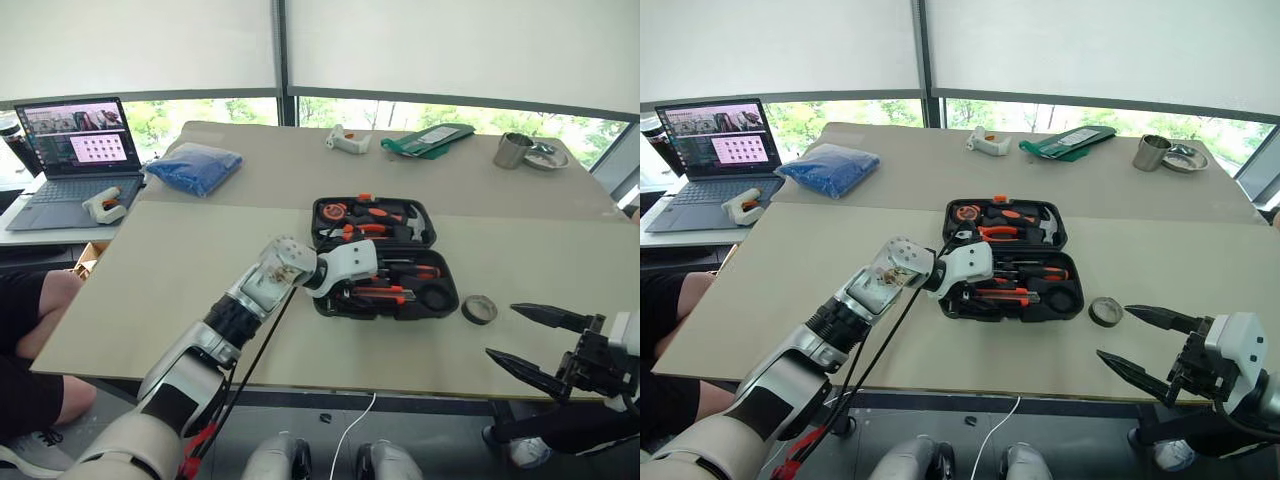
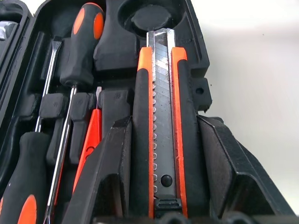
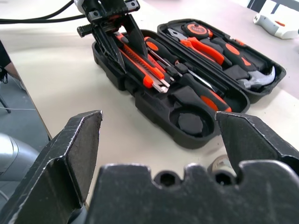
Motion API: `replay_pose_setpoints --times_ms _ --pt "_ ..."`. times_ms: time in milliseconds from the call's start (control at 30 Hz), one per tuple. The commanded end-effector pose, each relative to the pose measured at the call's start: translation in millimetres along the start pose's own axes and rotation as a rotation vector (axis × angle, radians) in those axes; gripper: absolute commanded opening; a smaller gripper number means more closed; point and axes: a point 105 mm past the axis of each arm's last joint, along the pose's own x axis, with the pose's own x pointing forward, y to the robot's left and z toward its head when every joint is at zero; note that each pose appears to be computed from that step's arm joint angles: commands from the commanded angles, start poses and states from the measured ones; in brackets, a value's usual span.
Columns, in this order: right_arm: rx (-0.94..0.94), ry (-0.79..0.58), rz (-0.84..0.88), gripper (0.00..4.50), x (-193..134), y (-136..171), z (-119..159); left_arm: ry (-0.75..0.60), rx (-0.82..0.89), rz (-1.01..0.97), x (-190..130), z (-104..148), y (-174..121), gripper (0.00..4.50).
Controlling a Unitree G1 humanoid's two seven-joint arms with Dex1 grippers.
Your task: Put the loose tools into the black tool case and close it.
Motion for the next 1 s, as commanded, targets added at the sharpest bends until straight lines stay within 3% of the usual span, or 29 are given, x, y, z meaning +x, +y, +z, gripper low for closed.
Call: replay_pose_setpoints --times_ms 33,833,867,900,1000 --pt "-0.019 -0.025 -0.015 4.50 -2.1 -1.9 10.1 -0.009 0.058 -0.008 3.7 10.4 -2.0 1.60" --pt "-0.001 -0.043 -0.008 4.50 7.1 0.8 8.7 -0.030 0.025 -0.022 22.7 13.5 -1.9 1.60" --pt "-0.002 -0.042 -0.009 4.50 7.6 0.6 8.8 -0.063 0.001 -0.040 23.2 17.3 -4.4 2.60" --pt "-0.003 -0.042 -0.011 4.50 8.2 -0.2 8.7 -0.107 -0.002 -0.037 23.7 23.3 -4.4 2.74" --pt "-0.006 -0.041 -0.015 4.50 9.3 -2.8 8.3 -0.173 0.025 -0.018 23.7 32.7 -2.3 3.75"
